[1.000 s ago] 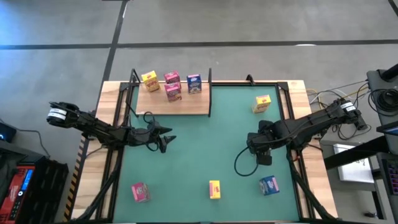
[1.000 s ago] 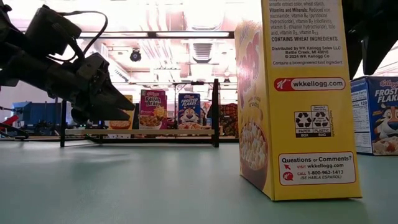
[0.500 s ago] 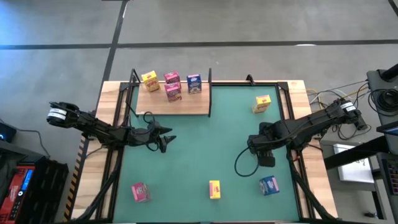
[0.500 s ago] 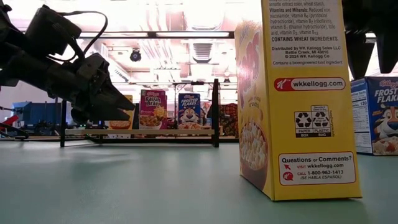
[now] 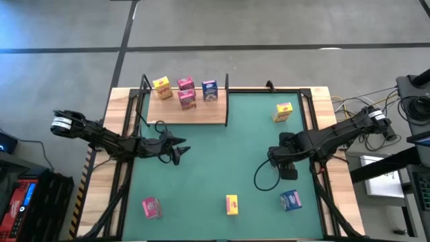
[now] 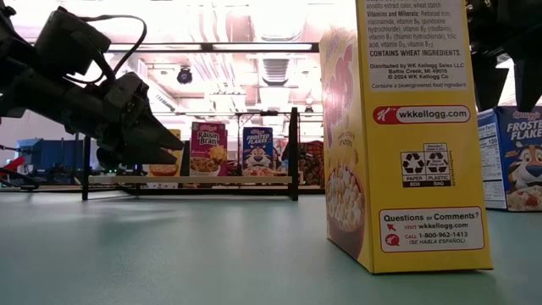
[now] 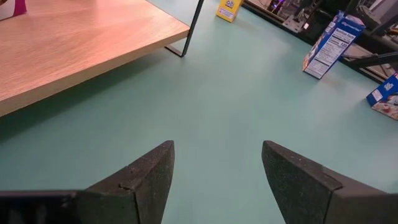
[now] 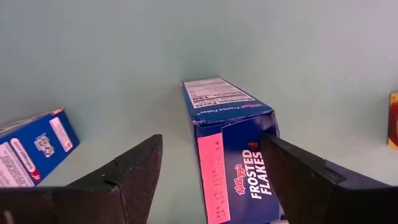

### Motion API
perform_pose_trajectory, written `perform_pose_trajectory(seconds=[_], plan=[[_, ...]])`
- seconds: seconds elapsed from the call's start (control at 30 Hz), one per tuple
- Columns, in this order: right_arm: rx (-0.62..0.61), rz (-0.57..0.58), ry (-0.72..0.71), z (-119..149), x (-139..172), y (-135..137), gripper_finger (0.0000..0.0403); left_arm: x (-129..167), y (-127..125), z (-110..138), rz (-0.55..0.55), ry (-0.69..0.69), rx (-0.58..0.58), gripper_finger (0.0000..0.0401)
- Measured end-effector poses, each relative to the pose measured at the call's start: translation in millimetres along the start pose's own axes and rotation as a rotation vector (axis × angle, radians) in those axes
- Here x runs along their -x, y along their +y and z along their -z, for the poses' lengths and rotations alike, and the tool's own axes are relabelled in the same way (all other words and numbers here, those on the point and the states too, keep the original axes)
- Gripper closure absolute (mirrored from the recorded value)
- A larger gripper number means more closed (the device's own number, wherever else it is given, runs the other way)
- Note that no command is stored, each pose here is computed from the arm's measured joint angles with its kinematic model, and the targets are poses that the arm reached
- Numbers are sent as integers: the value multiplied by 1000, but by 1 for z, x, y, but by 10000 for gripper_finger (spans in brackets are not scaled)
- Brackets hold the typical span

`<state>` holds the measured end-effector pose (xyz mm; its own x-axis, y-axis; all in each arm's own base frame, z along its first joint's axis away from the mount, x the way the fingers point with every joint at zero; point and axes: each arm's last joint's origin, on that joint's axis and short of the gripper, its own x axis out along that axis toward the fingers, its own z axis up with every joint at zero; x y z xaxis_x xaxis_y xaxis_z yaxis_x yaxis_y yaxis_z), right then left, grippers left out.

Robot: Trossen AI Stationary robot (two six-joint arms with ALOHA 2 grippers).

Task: Stack cereal on shelf
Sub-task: Put the top blue cereal box on the shelf aligned with the other blue cereal box

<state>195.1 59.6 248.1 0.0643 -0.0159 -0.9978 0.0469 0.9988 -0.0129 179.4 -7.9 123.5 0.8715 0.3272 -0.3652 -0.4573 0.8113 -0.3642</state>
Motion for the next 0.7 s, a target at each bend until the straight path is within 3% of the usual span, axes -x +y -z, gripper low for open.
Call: perform_pose_trajectory(seconds=[0.7], plan=[[-2,26,-16,-2,2,0,142,0,0,0,0,1,-1,174]])
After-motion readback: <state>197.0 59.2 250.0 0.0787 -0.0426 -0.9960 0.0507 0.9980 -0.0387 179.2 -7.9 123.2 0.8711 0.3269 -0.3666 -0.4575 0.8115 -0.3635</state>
